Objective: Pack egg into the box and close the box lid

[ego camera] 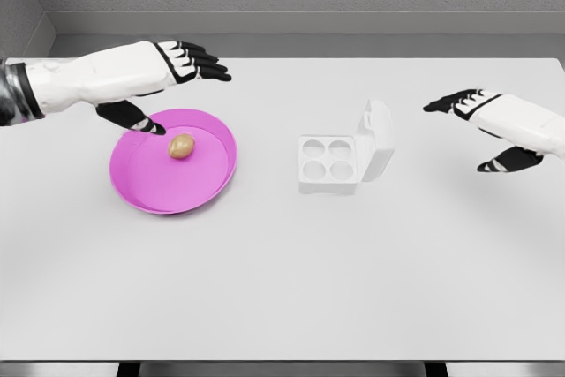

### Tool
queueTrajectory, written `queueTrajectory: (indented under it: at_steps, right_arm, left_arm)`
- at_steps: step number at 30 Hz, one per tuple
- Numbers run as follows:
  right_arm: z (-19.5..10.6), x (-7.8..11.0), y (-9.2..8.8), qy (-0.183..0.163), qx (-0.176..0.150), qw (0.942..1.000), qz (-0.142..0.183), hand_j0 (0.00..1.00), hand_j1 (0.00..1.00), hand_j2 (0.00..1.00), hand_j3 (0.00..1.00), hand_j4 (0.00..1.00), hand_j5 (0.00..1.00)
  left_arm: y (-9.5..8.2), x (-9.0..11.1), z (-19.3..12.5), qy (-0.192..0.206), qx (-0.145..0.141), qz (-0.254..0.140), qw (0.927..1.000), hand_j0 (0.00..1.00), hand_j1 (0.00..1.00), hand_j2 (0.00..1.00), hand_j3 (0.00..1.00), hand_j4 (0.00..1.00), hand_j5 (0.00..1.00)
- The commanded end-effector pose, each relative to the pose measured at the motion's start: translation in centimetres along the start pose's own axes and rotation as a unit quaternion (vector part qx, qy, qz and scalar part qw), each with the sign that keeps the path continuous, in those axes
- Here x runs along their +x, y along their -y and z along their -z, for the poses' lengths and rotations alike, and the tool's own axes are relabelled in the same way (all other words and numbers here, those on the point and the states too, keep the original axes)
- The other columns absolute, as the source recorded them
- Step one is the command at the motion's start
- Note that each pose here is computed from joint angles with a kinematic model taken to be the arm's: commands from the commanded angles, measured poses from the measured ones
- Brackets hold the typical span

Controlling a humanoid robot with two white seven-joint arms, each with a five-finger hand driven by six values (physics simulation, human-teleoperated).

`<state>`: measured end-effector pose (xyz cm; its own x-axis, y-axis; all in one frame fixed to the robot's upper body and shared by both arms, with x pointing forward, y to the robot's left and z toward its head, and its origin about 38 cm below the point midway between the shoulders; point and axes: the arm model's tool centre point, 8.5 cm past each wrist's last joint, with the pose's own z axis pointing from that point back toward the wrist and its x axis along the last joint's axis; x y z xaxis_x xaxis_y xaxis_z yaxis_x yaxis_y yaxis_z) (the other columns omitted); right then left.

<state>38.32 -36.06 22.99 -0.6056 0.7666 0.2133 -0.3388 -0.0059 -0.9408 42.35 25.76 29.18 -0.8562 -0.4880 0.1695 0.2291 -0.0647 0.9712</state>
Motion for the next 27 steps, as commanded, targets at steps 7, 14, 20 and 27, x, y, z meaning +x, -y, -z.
queueTrajectory:
  at_steps: [7, 14, 20, 27]
  right_arm:
    - [1.3, 0.0, -1.8, -0.003, 0.011, 0.9999, 0.007, 1.0, 1.0, 1.0, 1.0, 1.0, 1.0]
    - [2.2, -0.3, -3.8, -0.007, 0.025, 0.9995, 0.017, 1.0, 1.0, 1.0, 1.0, 1.0, 1.0]
    - [2.2, -1.7, -4.5, -0.027, 0.028, 0.9988, 0.028, 1.0, 1.0, 1.0, 1.0, 1.0, 1.0]
    - [3.1, -1.7, -4.6, -0.028, 0.023, 0.9989, 0.03, 1.0, 1.0, 1.0, 1.0, 1.0, 1.0]
  left_arm:
    - [3.0, -2.1, 2.1, -0.123, -0.044, -0.125, 0.9835, 1.0, 1.0, 1.0, 1.0, 1.0, 1.0]
    - [5.4, -2.3, 3.3, -0.172, -0.062, -0.185, 0.9656, 0.97, 0.97, 0.97, 0.97, 0.97, 0.97]
    - [6.9, -2.4, 3.0, -0.181, -0.073, -0.255, 0.9471, 0.88, 0.88, 0.88, 0.88, 0.88, 0.88]
    - [7.1, -3.0, 1.5, -0.21, -0.087, -0.269, 0.9359, 0.83, 0.83, 0.83, 0.83, 0.83, 0.83]
